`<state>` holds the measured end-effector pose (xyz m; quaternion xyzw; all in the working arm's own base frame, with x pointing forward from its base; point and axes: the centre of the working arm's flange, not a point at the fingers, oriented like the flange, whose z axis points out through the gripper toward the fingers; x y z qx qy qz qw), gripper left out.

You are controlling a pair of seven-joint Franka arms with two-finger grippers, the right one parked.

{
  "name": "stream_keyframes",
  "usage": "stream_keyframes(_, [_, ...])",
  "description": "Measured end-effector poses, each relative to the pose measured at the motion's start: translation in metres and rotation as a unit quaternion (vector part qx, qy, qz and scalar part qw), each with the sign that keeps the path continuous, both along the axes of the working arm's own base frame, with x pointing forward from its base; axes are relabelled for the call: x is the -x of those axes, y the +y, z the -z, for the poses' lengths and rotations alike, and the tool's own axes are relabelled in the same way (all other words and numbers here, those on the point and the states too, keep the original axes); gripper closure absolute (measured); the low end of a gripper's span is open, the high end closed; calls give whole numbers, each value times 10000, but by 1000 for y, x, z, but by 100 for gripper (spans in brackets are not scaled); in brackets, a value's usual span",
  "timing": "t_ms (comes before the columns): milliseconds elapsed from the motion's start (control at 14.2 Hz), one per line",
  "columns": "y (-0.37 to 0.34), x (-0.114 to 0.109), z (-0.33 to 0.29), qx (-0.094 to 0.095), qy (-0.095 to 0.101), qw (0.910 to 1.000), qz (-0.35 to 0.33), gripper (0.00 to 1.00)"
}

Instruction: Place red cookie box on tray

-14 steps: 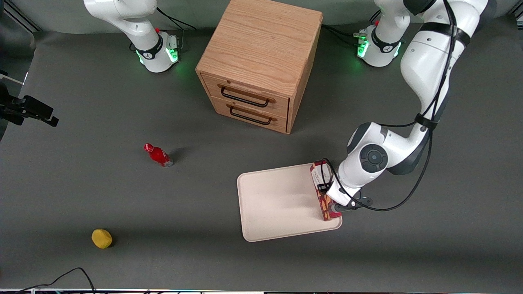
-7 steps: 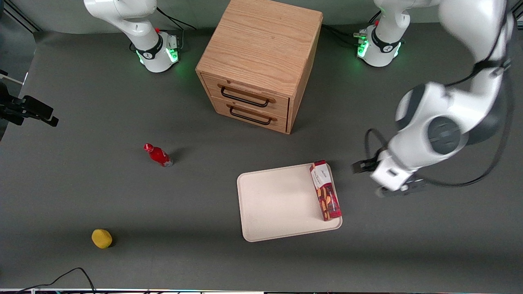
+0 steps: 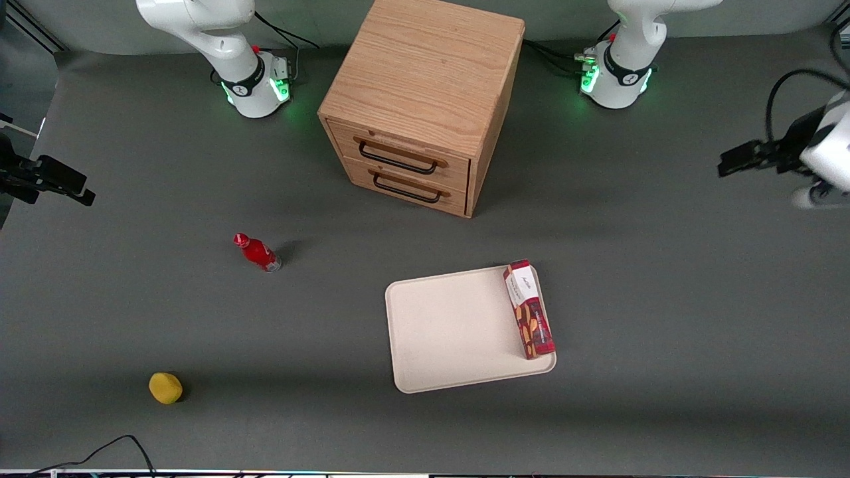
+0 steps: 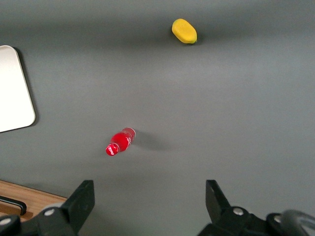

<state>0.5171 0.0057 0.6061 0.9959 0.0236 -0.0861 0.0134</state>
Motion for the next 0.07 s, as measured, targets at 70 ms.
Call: stream_keyframes(70, [0,6,-8,11,-76,9999,75,0])
